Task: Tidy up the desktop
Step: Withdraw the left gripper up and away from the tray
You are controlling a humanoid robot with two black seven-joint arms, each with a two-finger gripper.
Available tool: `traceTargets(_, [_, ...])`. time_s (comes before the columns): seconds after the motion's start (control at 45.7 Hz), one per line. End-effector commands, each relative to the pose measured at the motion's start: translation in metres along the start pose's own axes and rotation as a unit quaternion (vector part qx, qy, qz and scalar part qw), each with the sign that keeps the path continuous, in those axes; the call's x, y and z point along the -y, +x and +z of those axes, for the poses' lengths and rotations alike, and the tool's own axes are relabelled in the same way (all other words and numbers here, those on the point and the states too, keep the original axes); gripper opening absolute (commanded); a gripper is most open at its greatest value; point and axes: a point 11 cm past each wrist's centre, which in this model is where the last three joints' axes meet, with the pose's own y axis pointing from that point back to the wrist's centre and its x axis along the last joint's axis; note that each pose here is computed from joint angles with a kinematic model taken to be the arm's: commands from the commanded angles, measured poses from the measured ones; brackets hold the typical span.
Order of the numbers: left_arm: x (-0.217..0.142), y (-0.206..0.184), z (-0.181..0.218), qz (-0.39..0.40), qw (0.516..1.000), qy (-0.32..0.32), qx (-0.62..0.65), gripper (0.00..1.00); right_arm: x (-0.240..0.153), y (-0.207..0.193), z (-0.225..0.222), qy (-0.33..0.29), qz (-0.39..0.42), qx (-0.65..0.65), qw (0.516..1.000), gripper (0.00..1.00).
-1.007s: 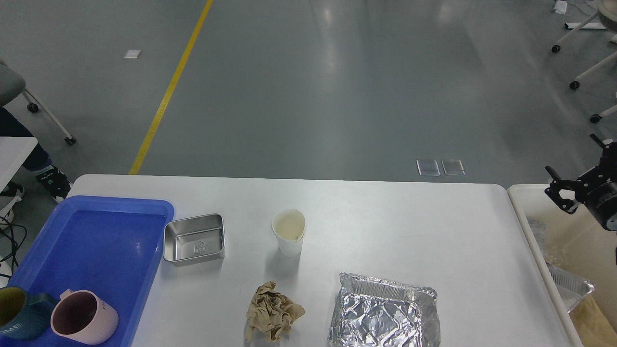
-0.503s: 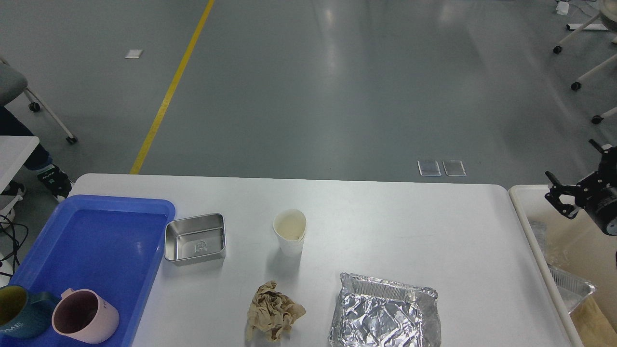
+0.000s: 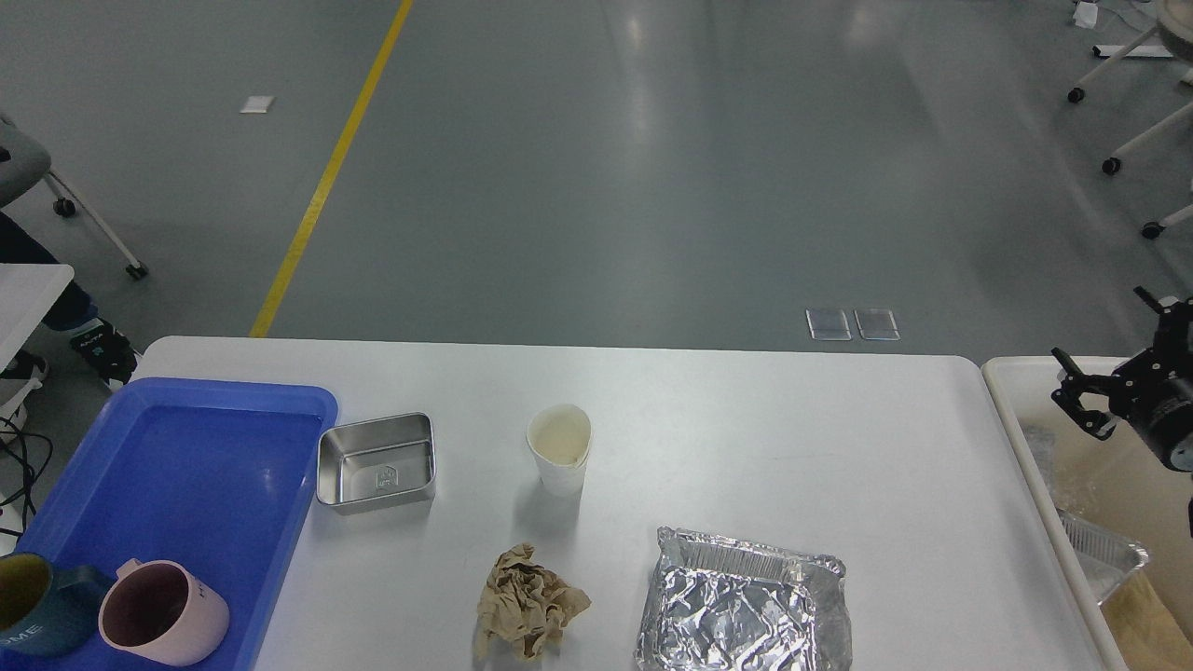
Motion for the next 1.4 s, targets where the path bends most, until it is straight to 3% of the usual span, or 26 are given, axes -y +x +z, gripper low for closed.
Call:
traceTargets(0.0, [0.0,0.006,-0.004,0.032,0.999,-0.044,-0.004,0.97,-0.003,0.003,0.004,-0.003,0.004,0.002,1.0,1.0])
traceTargets(0.219, [-0.008,0.014,-0.025,0.065,0.997,-0.033,0.039,0.97,-0.006,0.006,0.007,-0.007,0.006,0.003,1.0,1.0])
traceTargets(0.438, [0.012,0.009,-0.057,0.087,0.995,-0.011,0.045,0.97,-0.008,0.009,0.005,-0.007,0.01,0.0,1.0,1.0])
traceTargets(0.657, [0.011,-0.008,-0.124,0.057,0.982,0.175,0.053,0.97,-0.008,0.009,0.004,-0.005,0.011,0.0,1.0,1.0])
traceTargets(0.744, [0.001,-0.01,-0.135,0.049,0.971,0.218,0.08,0.97,-0.008,0.009,0.003,-0.004,0.011,0.0,1.0,1.0])
traceTargets(1.138, [-0.075,-0.043,-0.104,-0.035,0.915,0.334,0.222,0.97,-0.008,0.01,-0.001,0.004,0.01,0.005,1.0,1.0])
traceTargets(1.379, [-0.129,-0.037,-0.065,-0.01,0.891,0.381,0.248,0.97,-0.008,0.009,-0.001,0.005,0.01,0.007,1.0,1.0])
